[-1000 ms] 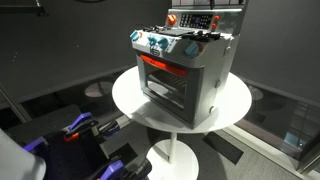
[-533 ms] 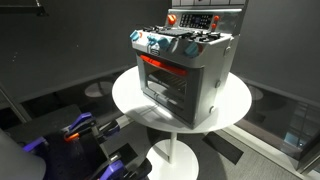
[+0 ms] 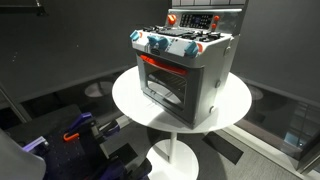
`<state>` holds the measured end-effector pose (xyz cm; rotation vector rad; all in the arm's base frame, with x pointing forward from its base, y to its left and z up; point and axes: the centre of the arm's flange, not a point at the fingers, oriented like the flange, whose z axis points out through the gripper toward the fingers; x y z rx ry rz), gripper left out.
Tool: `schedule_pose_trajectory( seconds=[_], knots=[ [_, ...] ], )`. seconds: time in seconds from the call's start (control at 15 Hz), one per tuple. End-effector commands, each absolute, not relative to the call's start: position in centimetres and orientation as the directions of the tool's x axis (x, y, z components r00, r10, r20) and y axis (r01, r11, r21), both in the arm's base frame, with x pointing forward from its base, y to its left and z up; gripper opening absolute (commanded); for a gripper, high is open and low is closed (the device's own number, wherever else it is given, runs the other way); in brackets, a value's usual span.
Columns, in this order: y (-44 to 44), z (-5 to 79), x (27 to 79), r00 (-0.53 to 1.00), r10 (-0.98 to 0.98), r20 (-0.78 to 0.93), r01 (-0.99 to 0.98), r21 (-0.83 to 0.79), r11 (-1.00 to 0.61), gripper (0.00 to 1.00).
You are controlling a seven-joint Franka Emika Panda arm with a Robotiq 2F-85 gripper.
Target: Press the top button on the stove
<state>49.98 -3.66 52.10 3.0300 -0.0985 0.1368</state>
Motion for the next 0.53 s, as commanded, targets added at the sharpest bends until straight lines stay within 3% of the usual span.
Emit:
schedule_pose_trajectory(
  seconds=[0.0, 0.47],
  knots=[
    [-3.5, 52.5, 46.1, 0.993, -0.087, 0.078, -0.093, 0.08, -0.992, 1.0],
    [-3.6, 51.9, 46.8, 0.995, -0.068, 0.072, -0.075, 0.095, -0.993, 1.0]
  ],
)
